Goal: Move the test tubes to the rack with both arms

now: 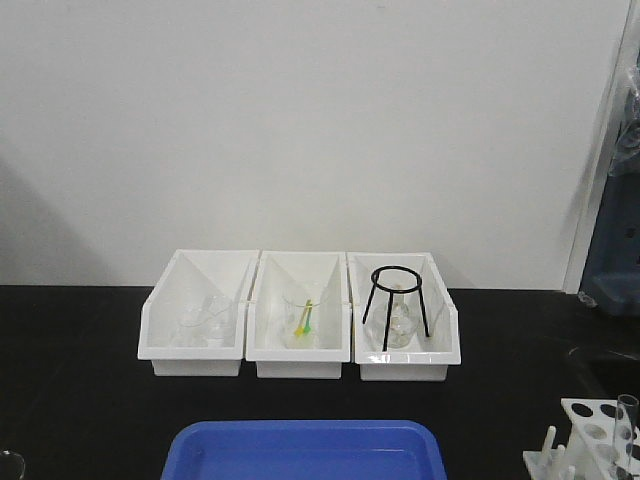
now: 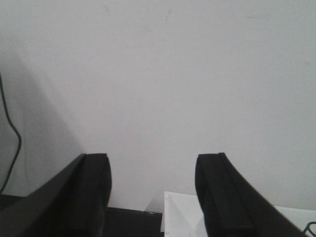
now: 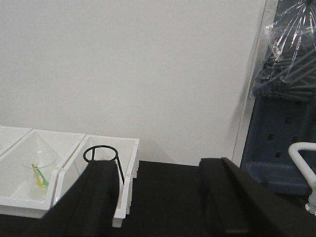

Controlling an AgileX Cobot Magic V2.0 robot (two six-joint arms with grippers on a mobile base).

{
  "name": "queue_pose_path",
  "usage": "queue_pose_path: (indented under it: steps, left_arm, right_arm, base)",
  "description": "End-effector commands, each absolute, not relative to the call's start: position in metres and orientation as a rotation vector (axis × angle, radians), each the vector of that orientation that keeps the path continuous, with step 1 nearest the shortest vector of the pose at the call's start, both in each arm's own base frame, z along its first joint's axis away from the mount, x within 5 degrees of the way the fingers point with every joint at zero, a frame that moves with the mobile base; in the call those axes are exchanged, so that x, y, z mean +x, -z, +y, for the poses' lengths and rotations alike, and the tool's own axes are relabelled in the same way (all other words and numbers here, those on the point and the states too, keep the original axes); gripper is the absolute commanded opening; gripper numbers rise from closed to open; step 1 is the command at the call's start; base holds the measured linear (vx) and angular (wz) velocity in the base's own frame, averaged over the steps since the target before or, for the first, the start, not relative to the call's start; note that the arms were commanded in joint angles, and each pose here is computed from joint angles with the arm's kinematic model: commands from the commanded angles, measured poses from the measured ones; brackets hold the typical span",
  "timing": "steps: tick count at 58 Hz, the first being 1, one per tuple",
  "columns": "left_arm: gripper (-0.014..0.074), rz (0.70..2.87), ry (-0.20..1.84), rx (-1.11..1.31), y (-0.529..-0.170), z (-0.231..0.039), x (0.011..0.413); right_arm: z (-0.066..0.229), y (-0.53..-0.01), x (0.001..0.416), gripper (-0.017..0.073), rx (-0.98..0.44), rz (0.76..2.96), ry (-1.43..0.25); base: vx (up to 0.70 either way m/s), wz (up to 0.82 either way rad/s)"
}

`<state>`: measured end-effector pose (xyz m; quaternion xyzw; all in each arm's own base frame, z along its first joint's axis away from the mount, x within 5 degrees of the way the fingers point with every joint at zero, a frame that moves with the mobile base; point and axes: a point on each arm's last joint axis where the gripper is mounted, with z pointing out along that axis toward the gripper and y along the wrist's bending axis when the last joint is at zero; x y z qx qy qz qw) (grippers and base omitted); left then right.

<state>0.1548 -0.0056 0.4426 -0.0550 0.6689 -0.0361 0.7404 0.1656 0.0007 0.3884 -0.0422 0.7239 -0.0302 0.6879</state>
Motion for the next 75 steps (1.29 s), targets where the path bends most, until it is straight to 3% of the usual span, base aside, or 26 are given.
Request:
queue_pose_path:
  steps: [1, 30, 39, 49, 63, 75]
  left_arm:
    - [0.0515, 1.432, 0.087, -0.123, -0.452, -0.005, 0.149]
    - [0.0515, 1.436, 0.085, -0.123, -0.451, -0.005, 0.150]
    - [0.0480, 1.437, 0.094, -0.102, -0.449, -0.007, 0.154]
    - [0.0342, 1.453, 0.099, -0.023, -0.431, -0.013, 0.158]
    - [-0.0008, 1.488, 0.120, 0.056, -0.387, -0.017, 0.139]
    - [-0.0006, 1.522, 0.172, 0.026, -0.349, -0.014, 0.113]
  right_arm:
    - [-0.001, -0.409, 0.161, 0.0435, -0.087, 1.498, 0.101]
    - [-0.001, -0.409, 0.161, 0.0435, -0.087, 1.498, 0.101]
    - [-0.001, -0.409, 0.161, 0.0435, -0.087, 1.498, 0.101]
    - [-0.001, -0.409, 0.161, 0.0435, -0.087, 1.498, 0.101]
    - [-0.001, -0.409, 0.161, 0.0435, -0.087, 1.498, 0.101]
    - [-0.001, -0.409, 0.161, 0.0435, -0.087, 1.498, 0.101]
  base:
    - [0.00, 0.00]
    - [0.00, 0.00]
    - [0.00, 0.00]
    - [0.00, 0.00]
    - [0.00, 0.00]
    - [0.00, 0.00]
